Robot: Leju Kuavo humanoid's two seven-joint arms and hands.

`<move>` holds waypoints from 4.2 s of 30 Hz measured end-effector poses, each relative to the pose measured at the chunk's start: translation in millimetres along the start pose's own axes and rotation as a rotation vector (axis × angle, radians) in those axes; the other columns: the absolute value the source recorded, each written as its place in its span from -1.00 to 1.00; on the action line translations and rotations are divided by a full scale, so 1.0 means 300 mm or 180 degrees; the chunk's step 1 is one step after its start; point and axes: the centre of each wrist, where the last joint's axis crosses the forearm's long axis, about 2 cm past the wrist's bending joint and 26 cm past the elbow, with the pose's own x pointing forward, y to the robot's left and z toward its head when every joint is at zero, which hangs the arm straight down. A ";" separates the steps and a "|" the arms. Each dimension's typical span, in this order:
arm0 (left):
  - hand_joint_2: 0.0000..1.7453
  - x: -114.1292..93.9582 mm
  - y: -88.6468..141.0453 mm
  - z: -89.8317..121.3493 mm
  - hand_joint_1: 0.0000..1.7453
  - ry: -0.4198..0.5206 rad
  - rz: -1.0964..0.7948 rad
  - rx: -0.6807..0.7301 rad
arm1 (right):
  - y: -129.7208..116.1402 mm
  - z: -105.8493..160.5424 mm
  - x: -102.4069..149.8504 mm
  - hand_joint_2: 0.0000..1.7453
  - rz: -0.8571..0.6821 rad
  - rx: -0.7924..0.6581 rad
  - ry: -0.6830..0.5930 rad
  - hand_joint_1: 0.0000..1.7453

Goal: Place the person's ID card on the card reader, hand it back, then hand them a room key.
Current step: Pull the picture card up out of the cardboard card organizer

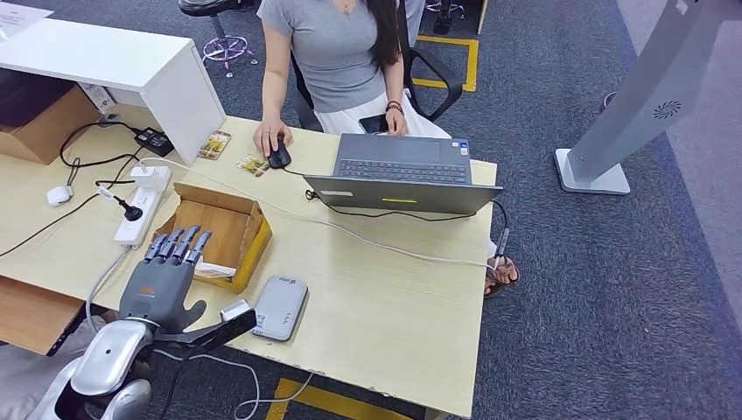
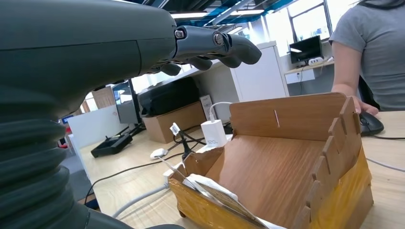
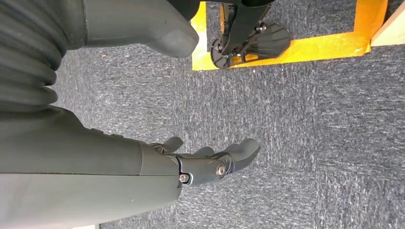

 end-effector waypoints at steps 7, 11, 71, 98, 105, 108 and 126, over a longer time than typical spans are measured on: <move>1.00 -0.004 -0.002 0.000 -1.00 -0.0060 -0.0003 0.0225 | -0.013 0.001 0.002 1.00 0.0045 0.0011 -0.0003 -1.00; 1.00 -0.006 -0.009 0.000 -1.00 -0.0093 0.0010 0.0325 | -0.016 0.002 0.001 1.00 0.0064 0.0014 -0.0009 -1.00; 1.00 0.082 -0.086 -0.084 -1.00 -0.0138 0.0311 0.0306 | -0.022 0.003 -0.001 1.00 0.0173 -0.0020 -0.0019 -1.00; 1.00 0.109 -0.126 -0.127 -1.00 0.0003 0.0402 0.0071 | -0.020 0.003 -0.003 1.00 0.0225 -0.0032 -0.0010 -1.00; 1.00 0.107 -0.137 -0.118 -1.00 0.0116 0.0360 -0.0001 | -0.021 0.003 -0.002 1.00 0.0273 -0.0018 0.0002 -1.00; 1.00 0.092 -0.149 -0.104 -1.00 0.0164 0.0331 -0.0040 | -0.022 0.003 -0.002 1.00 0.0278 -0.0010 0.0000 -1.00; 1.00 0.017 -0.185 -0.059 -1.00 0.0332 0.0194 -0.0159 | -0.023 0.003 -0.003 1.00 0.0302 0.0007 -0.0003 -1.00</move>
